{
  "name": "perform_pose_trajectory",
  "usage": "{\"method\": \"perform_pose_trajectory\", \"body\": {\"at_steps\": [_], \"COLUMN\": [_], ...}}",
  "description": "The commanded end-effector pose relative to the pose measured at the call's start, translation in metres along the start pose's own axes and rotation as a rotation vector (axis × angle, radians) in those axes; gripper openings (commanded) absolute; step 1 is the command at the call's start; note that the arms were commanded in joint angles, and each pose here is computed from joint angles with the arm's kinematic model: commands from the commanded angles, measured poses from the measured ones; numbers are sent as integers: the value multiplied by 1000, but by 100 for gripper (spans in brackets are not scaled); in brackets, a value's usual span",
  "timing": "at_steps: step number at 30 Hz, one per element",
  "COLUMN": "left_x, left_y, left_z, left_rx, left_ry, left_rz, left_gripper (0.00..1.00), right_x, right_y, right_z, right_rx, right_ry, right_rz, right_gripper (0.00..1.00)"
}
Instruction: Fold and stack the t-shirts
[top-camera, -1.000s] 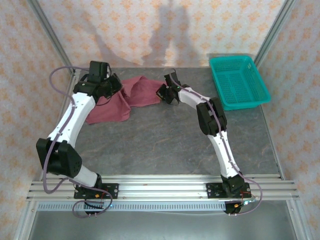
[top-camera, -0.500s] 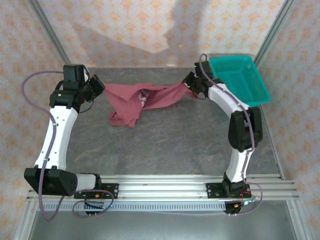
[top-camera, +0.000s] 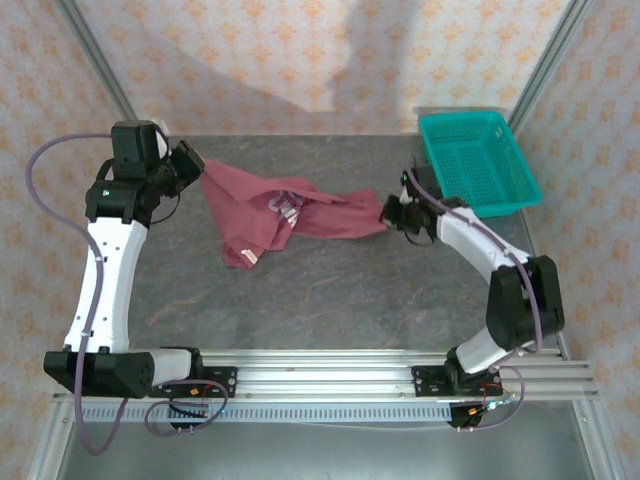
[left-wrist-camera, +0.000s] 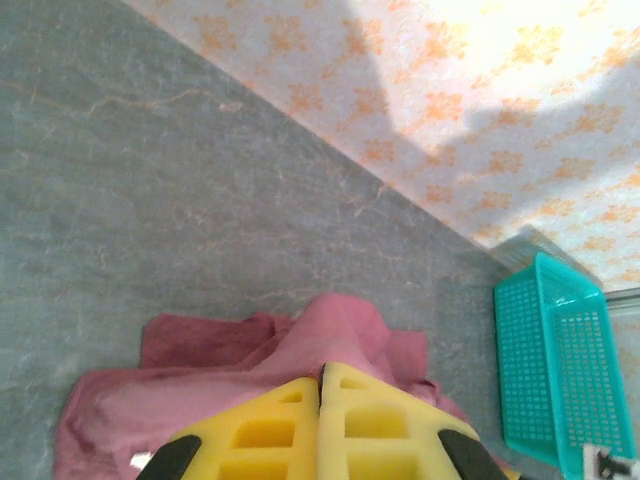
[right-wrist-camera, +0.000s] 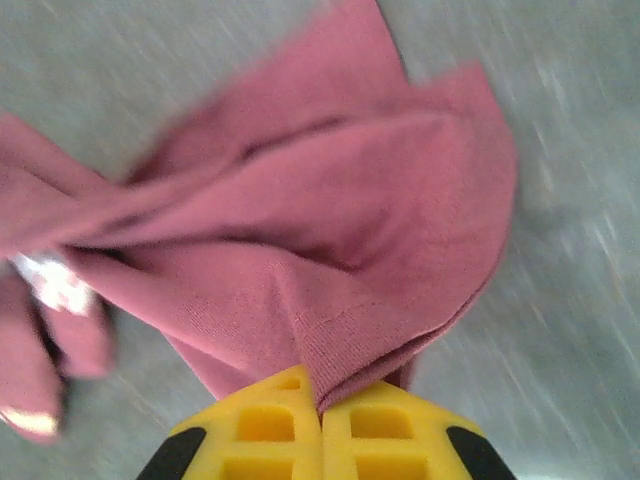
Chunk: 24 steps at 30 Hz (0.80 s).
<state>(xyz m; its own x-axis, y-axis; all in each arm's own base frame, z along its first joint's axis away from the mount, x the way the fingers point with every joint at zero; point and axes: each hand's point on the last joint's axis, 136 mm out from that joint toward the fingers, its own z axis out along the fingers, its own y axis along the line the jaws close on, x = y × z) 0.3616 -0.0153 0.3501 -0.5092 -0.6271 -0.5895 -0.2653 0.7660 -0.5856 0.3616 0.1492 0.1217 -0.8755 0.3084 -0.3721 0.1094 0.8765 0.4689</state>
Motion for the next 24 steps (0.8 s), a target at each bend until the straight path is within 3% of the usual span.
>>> {"method": "perform_pose_trajectory", "body": {"at_steps": [1, 5, 11, 13, 16, 20, 24], "left_x": [6, 33, 87, 101, 115, 123, 128], "left_y": [8, 23, 53, 59, 71, 80, 84], "left_z": [-13, -8, 1, 1, -1, -3, -5], "left_rx": [-23, -35, -28, -24, -48, -68, -79], "left_ry": [-14, 61, 155, 177, 195, 203, 209], "left_rz": [26, 0, -52, -61, -74, -68, -60], "left_gripper": [0, 0, 0, 0, 0, 0, 0], "right_x": [54, 86, 20, 0, -14, -15, -15], "right_y": [-40, -64, -50, -48, -38, -47, -56], "right_z": [-7, -13, -54, -52, -26, 18, 43], "right_rx": [110, 171, 164, 152, 143, 200, 234], "right_ry": [96, 159, -101, -120, -27, 100, 148], "right_rz": [-33, 6, 86, 134, 135, 148, 159], "right_gripper": [5, 39, 63, 65, 63, 57, 50]}}
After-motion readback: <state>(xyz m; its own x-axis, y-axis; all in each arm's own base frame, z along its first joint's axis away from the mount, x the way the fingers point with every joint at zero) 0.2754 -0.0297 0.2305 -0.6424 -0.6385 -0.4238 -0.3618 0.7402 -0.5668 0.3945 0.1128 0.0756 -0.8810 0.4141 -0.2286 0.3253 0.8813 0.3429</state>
